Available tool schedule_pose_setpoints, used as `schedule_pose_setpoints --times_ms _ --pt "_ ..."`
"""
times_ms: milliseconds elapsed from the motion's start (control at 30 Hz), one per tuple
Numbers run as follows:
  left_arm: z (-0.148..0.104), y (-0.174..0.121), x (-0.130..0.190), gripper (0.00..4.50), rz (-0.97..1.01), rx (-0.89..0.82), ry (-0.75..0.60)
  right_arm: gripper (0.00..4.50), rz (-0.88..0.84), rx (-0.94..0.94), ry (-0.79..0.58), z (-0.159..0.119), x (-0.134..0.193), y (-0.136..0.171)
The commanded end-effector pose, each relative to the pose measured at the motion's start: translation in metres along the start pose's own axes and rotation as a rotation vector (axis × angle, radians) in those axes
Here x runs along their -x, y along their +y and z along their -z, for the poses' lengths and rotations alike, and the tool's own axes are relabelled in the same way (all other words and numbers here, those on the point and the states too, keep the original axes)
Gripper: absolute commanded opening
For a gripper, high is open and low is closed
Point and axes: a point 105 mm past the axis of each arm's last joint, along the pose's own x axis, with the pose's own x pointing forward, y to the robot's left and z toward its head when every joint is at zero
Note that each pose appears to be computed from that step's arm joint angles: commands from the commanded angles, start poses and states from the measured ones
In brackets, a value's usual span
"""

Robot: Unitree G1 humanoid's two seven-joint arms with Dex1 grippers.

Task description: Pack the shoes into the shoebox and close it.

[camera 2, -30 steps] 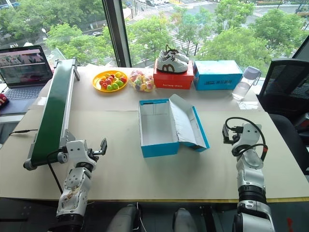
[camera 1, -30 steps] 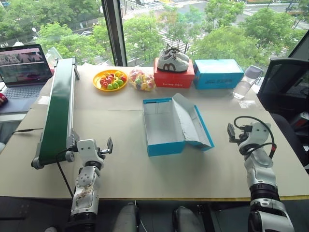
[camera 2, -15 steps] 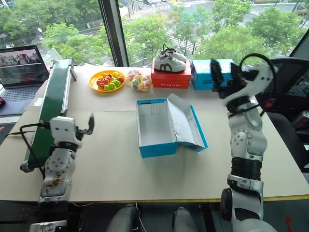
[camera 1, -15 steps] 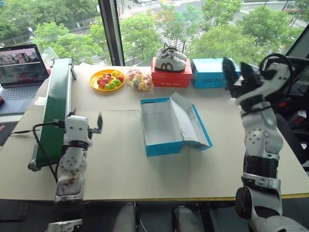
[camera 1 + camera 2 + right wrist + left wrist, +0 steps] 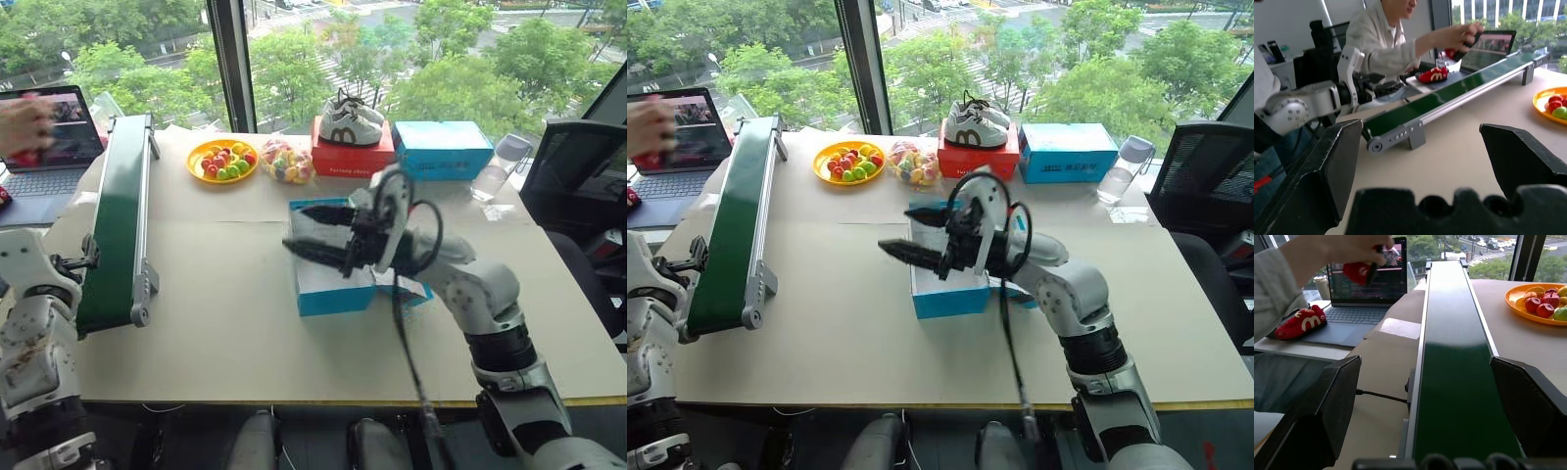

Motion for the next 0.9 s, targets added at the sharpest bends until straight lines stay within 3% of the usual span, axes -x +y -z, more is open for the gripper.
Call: schedule_pose_setpoints --times_ms 33,400,900 --pt "0.005 0.006 0.0 4.5 0.007 -0.017 0.041 4.48 -0.045 0.109 0.069 0.009 -0.006 0.011" --pt "0.017 -0.005 -0.009 4.5 0.046 -0.005 0.111 4.48 0.065 0.105 0.153 0.049 -0.01 0.003" --pt "0.026 -0.013 -0.013 4.5 0.063 -0.017 0.122 4.48 0.162 0.087 0.104 0.047 -0.003 -0.005"
